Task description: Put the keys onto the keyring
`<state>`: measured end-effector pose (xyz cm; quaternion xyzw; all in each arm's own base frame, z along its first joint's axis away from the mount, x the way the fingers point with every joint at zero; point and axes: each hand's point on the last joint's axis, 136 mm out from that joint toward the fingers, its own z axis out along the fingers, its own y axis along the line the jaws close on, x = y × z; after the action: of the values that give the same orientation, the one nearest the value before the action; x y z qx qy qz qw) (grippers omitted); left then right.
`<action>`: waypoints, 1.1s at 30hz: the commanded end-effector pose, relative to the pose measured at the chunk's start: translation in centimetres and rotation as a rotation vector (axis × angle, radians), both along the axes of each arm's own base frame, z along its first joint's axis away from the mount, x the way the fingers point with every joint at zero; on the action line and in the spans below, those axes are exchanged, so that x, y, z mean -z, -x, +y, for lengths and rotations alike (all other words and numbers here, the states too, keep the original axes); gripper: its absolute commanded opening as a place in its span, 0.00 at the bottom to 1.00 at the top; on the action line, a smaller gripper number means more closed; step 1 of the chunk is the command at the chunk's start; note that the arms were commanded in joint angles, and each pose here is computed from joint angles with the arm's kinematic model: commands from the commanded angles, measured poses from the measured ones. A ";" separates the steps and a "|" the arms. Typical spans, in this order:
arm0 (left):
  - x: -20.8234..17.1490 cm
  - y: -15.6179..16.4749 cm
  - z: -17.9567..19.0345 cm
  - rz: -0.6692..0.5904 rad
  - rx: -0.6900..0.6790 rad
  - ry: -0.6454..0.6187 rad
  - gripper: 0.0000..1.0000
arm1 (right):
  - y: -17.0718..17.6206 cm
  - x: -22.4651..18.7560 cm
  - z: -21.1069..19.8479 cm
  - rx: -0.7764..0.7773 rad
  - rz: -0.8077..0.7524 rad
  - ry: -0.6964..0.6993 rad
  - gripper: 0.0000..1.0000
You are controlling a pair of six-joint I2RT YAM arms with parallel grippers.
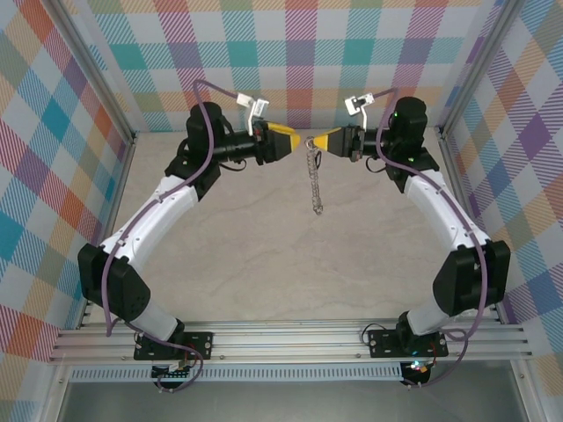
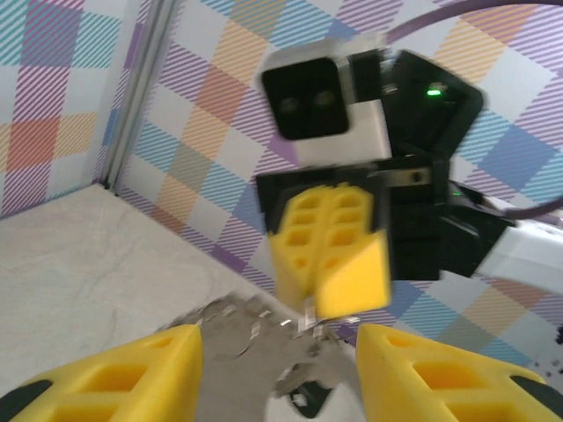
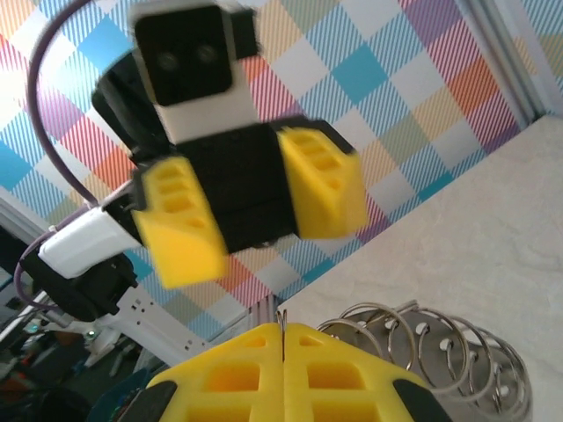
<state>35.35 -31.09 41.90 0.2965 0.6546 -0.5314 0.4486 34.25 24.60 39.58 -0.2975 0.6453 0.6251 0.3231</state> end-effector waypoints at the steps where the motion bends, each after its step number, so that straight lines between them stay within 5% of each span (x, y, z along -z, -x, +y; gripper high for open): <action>1: 0.6 0.8 -0.3 0.011 0.111 -0.045 0.49 | 0.1 0.2 -0.2 -0.085 0.005 0.004 0.00; 33: 3.1 -1.4 -2.5 0.135 0.235 -0.103 0.36 | -2.0 1.4 0.3 -0.088 0.046 -0.010 0.00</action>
<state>36.67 -33.80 36.68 0.3465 0.6921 -0.5557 0.3037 36.48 25.00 36.83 -0.2826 0.6534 0.6509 0.2638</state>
